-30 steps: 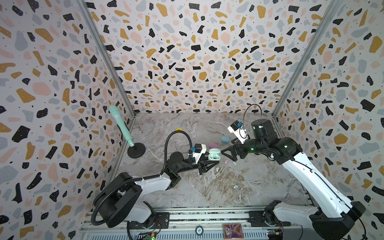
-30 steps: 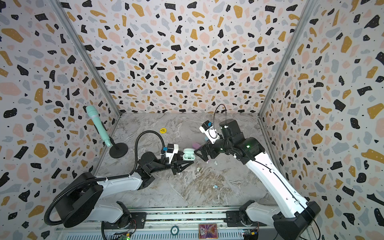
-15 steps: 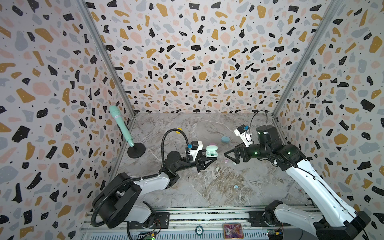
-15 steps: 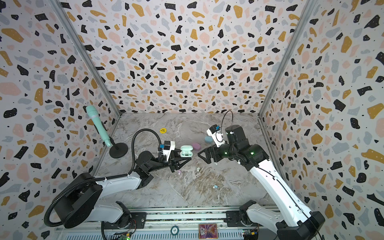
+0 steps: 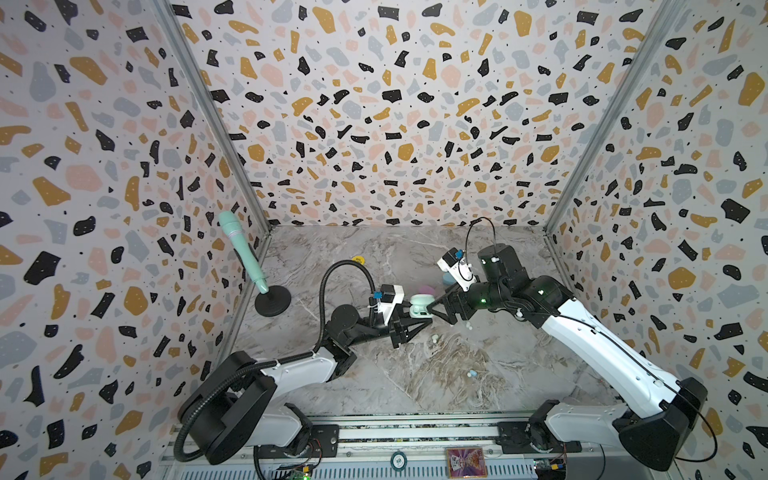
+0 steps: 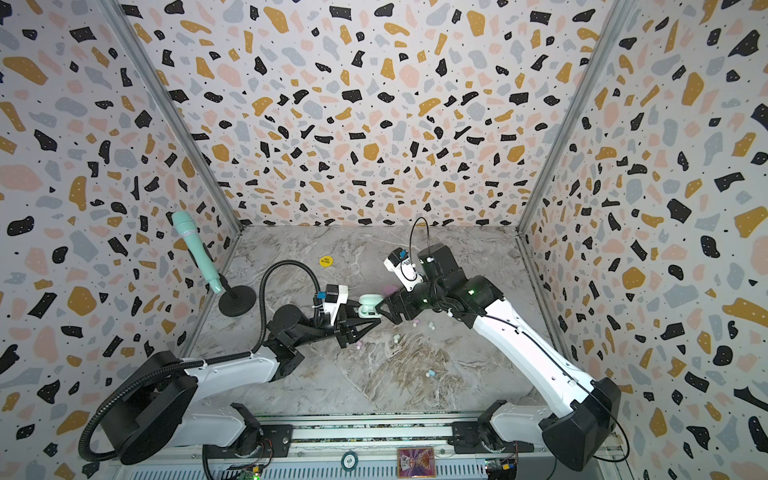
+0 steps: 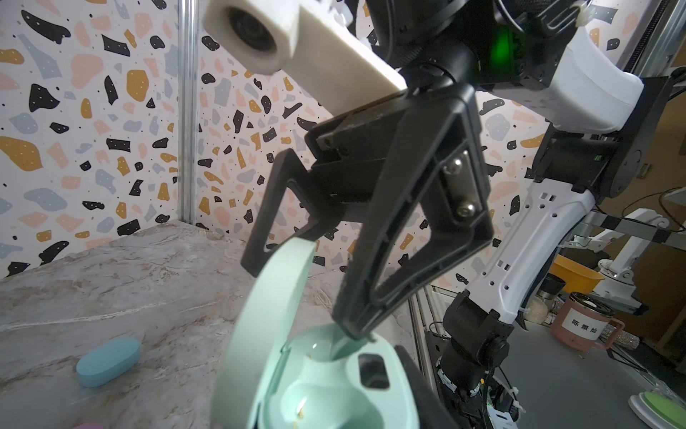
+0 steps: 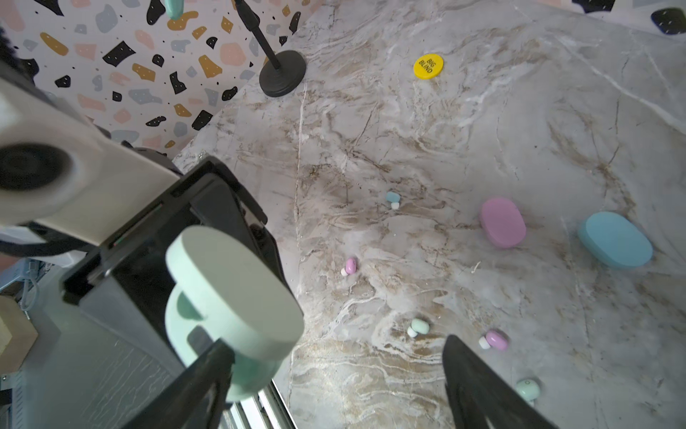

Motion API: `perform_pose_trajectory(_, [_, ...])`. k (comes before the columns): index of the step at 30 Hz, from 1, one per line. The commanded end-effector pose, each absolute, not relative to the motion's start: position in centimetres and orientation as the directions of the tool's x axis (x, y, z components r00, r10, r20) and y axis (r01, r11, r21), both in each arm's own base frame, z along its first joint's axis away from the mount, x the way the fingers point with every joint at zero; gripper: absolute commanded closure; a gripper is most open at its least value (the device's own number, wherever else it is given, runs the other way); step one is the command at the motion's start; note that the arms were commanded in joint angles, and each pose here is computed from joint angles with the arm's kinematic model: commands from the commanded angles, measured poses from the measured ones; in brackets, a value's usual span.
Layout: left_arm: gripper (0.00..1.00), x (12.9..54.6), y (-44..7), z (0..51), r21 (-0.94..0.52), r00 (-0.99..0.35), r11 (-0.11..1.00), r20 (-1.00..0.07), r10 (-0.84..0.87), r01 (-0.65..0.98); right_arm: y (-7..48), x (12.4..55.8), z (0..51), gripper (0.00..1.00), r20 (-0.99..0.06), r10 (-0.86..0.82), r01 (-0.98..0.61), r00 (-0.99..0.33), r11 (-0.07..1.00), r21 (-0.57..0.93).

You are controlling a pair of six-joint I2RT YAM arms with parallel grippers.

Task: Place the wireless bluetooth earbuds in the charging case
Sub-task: 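Move the open right gripper over the earbuds on the table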

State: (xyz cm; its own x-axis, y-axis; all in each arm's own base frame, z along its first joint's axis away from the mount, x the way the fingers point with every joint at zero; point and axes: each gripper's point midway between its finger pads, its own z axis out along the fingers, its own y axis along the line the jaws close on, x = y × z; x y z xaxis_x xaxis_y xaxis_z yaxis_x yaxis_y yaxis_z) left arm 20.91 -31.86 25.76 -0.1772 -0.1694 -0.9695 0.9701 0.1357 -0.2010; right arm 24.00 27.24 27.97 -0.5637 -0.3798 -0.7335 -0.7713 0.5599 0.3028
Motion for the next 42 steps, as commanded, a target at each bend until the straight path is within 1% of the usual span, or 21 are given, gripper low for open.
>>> perform_pose_trajectory(1, [0.90,19.7,-32.0,25.9,-0.162,-0.144,0.105,-0.976,-0.166,0.981,27.9,24.8,30.7,0.13,-0.795,-0.362,-0.805,-0.486,0.540,0.246])
perform_pose_trajectory(9, [0.90,18.9,-32.2,25.7,-0.154,-0.140,0.087,-0.978,-0.152,0.984,27.8,26.7,30.4,0.15,-0.790,-0.360,-0.783,-0.496,0.579,0.228])
perform_pose_trajectory(23, [0.91,18.4,-32.3,25.4,-0.135,-0.122,0.095,-0.984,-0.133,0.986,27.7,27.7,29.6,0.16,-0.765,-0.364,-0.758,-0.531,0.607,0.237])
perform_pose_trajectory(26, [0.90,18.7,-32.3,25.5,-0.156,-0.140,0.106,-0.979,-0.149,0.982,27.8,27.1,29.7,0.13,-0.759,-0.373,-0.768,-0.534,0.589,0.252])
perform_pose_trajectory(33, [0.88,18.9,-32.4,25.9,-0.215,-0.196,0.094,-0.963,-0.184,0.972,27.9,25.0,29.7,0.03,-0.739,-0.400,-0.792,-0.542,0.538,0.290])
perform_pose_trajectory(40, [0.88,19.2,-32.4,25.7,-0.229,-0.209,0.104,-0.962,-0.176,0.968,27.6,23.7,30.4,0.00,-0.741,-0.394,-0.799,-0.543,0.512,0.314])
perform_pose_trajectory(42, [0.88,19.3,-32.4,25.7,-0.233,-0.212,0.108,-0.961,-0.176,0.967,27.5,23.3,30.8,0.01,-0.742,-0.388,-0.798,-0.546,0.509,0.322])
